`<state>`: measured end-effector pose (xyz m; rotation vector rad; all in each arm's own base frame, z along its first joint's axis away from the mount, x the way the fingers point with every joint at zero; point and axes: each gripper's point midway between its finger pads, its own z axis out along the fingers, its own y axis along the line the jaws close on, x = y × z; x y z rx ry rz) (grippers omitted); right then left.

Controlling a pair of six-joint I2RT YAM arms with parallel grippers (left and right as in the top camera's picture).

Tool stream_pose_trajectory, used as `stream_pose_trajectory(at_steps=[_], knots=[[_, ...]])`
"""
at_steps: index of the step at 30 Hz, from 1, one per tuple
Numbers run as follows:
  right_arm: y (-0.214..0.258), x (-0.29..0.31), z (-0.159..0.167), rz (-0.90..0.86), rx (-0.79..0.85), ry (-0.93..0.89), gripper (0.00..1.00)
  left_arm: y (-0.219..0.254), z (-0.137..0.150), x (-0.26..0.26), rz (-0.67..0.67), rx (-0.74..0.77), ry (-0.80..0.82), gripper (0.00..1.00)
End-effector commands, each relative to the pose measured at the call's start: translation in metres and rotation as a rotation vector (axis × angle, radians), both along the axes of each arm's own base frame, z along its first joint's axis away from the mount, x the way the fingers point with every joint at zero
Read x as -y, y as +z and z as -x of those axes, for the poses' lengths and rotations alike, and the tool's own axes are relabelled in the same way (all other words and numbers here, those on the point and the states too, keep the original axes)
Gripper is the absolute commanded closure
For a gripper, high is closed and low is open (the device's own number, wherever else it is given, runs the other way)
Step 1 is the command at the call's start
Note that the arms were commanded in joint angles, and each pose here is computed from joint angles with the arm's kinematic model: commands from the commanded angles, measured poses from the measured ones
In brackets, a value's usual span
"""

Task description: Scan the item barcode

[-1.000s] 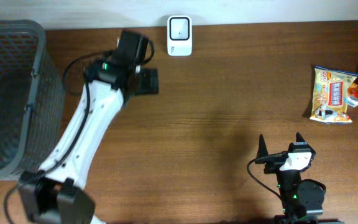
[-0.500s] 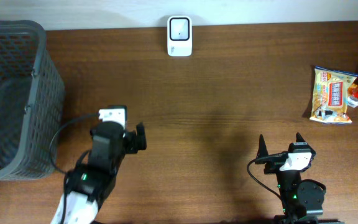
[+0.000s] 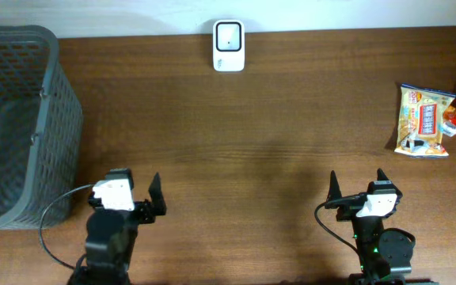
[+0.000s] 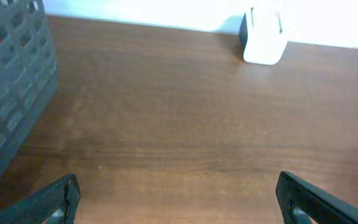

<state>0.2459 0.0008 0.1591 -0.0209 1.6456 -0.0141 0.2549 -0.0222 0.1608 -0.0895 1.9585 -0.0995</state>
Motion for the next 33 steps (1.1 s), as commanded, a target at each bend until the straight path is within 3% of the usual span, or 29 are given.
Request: stream_pose_trajectory(at_steps=[1,14,33], knots=[[-0.003,0.002,0.0,-0.011,-0.003,-0.009,0.01,-0.003,0.004,-0.002,0.039,0.114,-0.032,0.01],[-0.003,0.002,0.0,-0.011,-0.003,-0.009,0.01,-0.002,0.013,-0.031,0.001,0.275,0.068,0.01],[-0.003,0.002,0.0,-0.011,-0.003,-0.009,0.01,-0.005,0.009,-0.033,-0.096,0.308,0.058,0.01]])
